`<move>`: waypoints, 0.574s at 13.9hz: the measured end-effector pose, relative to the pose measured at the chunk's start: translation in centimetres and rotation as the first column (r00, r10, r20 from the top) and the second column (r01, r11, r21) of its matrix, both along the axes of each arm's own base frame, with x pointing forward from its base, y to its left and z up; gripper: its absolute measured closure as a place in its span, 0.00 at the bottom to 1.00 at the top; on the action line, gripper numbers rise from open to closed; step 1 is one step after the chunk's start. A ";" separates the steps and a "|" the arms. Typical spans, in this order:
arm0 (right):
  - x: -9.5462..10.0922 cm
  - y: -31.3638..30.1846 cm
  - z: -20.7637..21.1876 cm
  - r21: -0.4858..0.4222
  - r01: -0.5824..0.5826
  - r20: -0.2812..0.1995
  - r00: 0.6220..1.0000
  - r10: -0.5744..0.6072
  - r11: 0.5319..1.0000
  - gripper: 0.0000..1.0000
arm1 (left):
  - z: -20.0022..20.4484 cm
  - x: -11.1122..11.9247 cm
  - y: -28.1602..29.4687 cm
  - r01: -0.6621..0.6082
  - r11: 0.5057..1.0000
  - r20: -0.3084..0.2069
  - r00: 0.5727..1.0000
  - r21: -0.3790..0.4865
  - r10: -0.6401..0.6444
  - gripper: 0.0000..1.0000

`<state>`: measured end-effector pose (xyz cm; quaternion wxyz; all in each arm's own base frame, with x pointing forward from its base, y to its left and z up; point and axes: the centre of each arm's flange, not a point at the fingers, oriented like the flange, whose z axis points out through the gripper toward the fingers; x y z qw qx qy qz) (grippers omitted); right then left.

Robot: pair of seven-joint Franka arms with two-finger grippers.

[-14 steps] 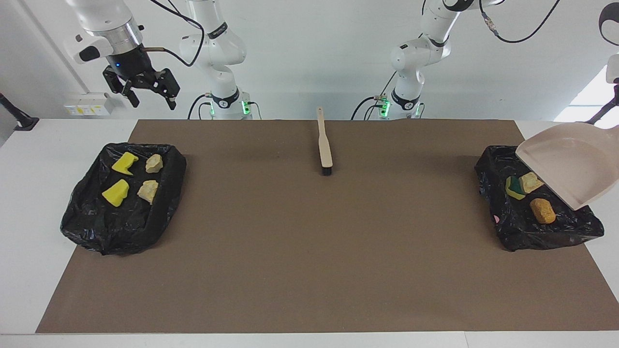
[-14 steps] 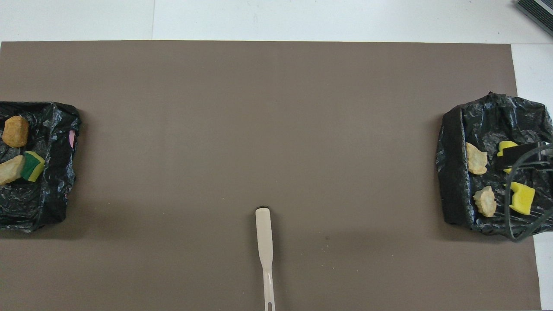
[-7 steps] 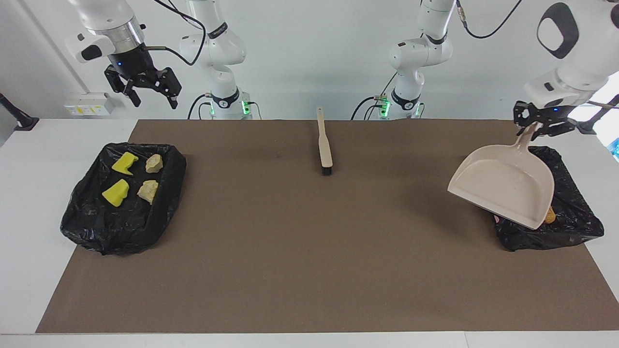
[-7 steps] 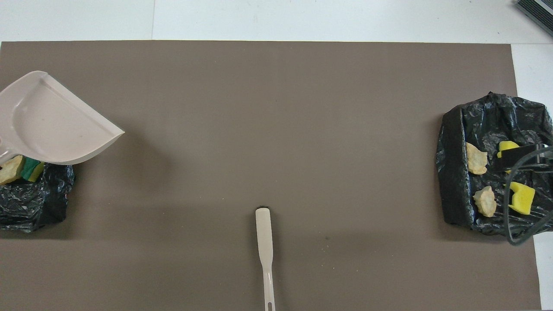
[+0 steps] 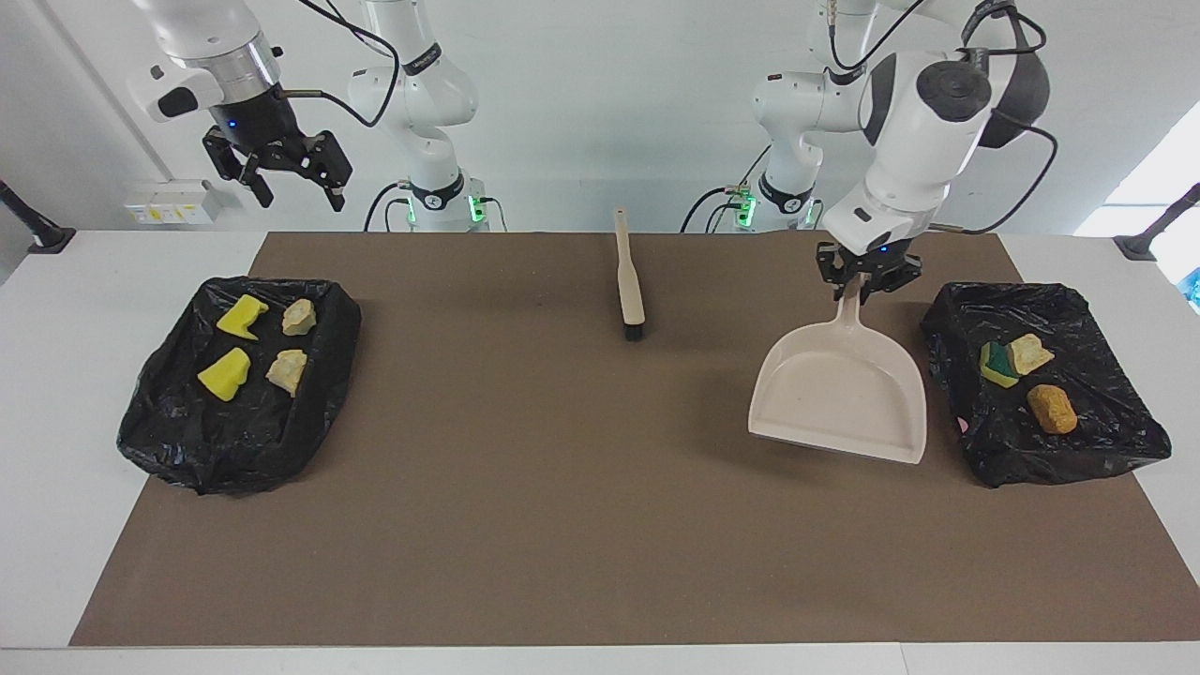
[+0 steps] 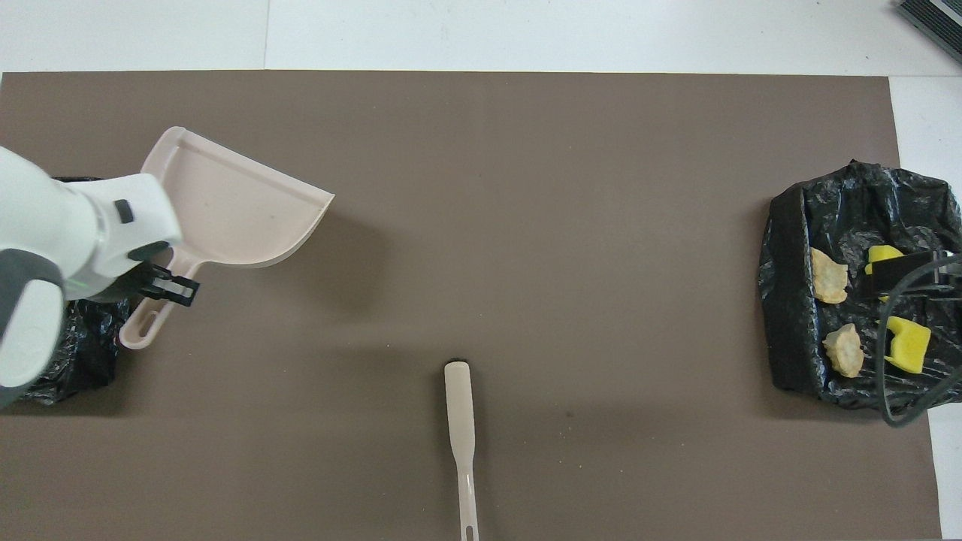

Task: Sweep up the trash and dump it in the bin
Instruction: 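Lift the emptied dustpan out of the bag with the left gripper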

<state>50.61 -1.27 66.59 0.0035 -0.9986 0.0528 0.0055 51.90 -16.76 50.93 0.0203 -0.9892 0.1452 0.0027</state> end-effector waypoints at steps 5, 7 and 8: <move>0.0 0.0 0.0 0.000 0.000 0.000 1.000 0.000 1.000 0.00 | -5.5 -0.5 -12.2 -0.096 0.985 0.085 0.990 -0.145 0.109 0.69; 0.0 0.0 0.0 0.000 0.000 0.000 1.000 0.000 1.000 0.00 | -8.5 -1.3 -16.8 -0.097 0.979 0.102 0.988 -0.177 0.116 0.69; 0.0 0.0 0.0 0.000 0.000 0.000 1.000 0.000 1.000 0.00 | -9.6 -1.7 -18.3 -0.088 0.979 0.101 0.989 -0.182 0.107 0.69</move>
